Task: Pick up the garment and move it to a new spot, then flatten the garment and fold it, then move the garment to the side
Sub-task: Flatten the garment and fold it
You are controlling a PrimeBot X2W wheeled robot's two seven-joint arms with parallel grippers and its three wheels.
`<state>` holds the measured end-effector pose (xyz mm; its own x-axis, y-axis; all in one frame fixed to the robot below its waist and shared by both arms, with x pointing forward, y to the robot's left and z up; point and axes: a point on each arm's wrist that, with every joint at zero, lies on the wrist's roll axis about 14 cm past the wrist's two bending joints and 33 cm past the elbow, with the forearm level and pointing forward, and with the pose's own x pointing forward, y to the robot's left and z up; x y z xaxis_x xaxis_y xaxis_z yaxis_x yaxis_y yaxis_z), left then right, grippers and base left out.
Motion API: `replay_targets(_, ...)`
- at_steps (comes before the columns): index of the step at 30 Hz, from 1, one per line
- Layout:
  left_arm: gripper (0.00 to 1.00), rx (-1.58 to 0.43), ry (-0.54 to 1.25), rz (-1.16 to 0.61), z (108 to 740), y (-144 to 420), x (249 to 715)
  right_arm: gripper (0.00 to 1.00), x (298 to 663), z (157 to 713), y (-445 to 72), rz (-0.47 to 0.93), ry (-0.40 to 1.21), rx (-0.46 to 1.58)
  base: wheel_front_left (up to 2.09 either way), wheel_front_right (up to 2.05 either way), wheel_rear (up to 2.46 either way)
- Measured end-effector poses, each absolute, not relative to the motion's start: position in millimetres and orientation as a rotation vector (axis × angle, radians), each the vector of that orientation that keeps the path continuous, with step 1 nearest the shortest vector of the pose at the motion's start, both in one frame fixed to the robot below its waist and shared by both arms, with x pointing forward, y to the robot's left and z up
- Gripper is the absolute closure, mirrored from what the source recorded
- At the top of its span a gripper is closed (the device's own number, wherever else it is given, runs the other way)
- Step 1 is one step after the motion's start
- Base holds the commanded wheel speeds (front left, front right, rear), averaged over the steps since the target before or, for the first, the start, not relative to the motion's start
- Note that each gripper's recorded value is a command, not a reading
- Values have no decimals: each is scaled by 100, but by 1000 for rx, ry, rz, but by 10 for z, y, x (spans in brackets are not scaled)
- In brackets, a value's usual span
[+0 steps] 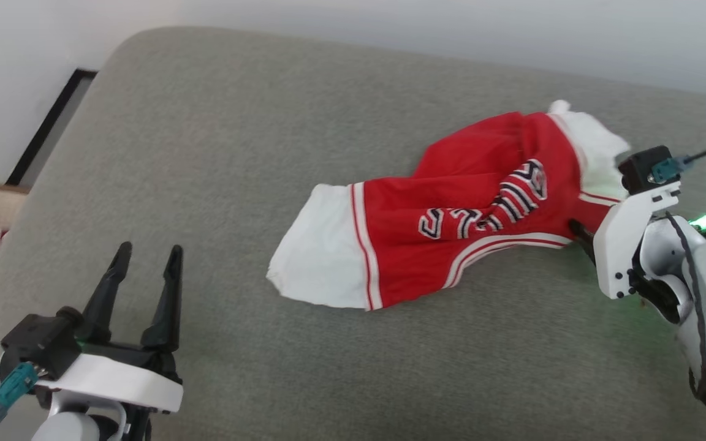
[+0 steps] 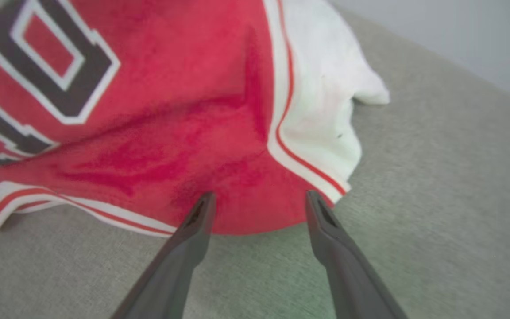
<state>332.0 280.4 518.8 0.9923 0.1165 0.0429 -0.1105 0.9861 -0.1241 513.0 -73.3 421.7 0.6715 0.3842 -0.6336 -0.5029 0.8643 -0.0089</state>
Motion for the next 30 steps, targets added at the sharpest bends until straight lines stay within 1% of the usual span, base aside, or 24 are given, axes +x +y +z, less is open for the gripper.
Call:
replay_targets(4, 0, -122, -36, 137, 5146, 2859, 3299, 0, 5165, 3946, -652, 526, 786, -261, 0, 0, 0)
replay_targets(9, 0, -123, -16, 159, 5078, 2909, 3278, 0, 5237, 3762, -605, 535, 879, -336, 0, 0, 0)
replay_targets(10, 0, -122, -14, 164, 5070, 2921, 3278, 67, 5224, 3725, -595, 536, 907, -339, 0, 0, 0)
replay_targets(11, 0, -124, -14, 168, 5069, 2928, 3281, 67, 5220, 3708, -589, 535, 927, -343, 0, 0, 0)
replay_targets(12, 0, -125, -15, 169, 5069, 2930, 3284, 100, 5211, 3703, -578, 535, 947, -333, 0, 0, 0)
replay_targets(18, 0, -131, -20, 171, 5065, 2941, 3300, 100, 5107, 3762, -593, 564, 1002, -361, 0, 0, 0)
replay_targets(25, 0, -127, -18, 151, 5054, 2910, 3327, 100, 4872, 3882, -946, 576, 1068, -379, 0, 0, 0)
replay_targets(30, 0, -120, -19, 131, 5061, 2876, 3352, 100, 4639, 3990, -1184, 584, 1114, -374, 0, 0, 0)
